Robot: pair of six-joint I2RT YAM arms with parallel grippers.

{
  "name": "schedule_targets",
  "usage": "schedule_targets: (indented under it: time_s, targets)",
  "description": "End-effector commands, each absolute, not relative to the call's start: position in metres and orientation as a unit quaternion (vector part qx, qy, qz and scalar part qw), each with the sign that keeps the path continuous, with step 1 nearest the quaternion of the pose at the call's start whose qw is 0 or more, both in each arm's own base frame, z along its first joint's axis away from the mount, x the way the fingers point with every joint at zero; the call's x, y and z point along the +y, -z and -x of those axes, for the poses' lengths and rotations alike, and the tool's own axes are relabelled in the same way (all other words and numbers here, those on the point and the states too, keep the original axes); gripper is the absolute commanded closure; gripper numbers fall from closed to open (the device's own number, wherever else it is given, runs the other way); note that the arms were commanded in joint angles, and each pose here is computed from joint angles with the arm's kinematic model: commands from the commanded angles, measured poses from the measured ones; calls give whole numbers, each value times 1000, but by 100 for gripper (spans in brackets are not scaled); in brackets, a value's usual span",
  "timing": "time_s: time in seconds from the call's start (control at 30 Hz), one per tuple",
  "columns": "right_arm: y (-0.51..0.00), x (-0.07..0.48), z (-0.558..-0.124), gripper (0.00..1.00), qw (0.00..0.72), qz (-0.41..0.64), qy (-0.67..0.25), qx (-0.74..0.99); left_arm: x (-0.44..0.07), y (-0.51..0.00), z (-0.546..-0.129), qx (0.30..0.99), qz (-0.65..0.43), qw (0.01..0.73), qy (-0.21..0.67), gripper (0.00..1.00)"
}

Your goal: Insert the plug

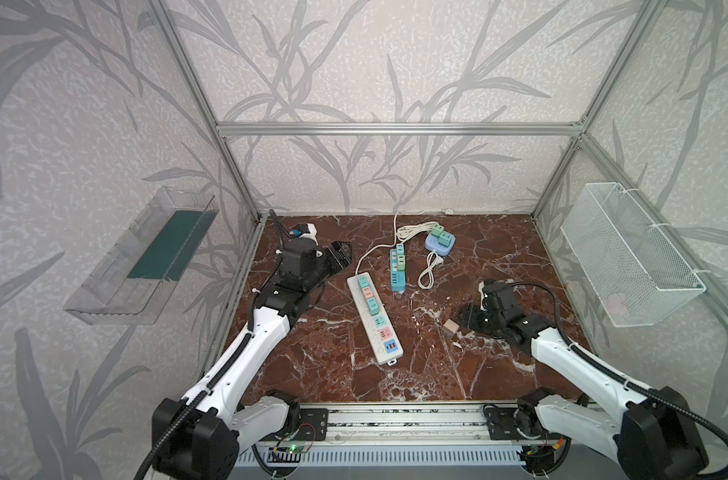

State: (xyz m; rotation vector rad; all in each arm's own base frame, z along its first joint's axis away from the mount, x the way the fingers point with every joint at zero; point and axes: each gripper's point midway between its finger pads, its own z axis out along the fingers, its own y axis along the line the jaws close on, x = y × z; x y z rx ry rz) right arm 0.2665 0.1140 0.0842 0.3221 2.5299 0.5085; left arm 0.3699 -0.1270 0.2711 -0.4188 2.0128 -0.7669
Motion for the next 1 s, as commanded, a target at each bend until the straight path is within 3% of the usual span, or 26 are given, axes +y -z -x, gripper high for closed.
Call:
schedule_targets:
  time_s: [0.0,0.13,0.27,0.5,0.97]
  targets:
    - [-88,117,-271,40,273,-109,-229,928,-135,-262,-374,832,166,425,315,4]
    - [-92,105,-277,37,282,-122,-237,922,-145,-261,-378,843,120,423,311,1]
    - [-92,103,-279,37,292,-123,-260,912,-164,-259,-376,856,76,410,307,13]
    - [-90,95,-283,40,319,-137,-266,899,-230,-243,-349,891,-69,404,197,16]
    - [-109,40,-264,40,419,-196,-168,870,-364,-170,-293,906,-303,283,79,21]
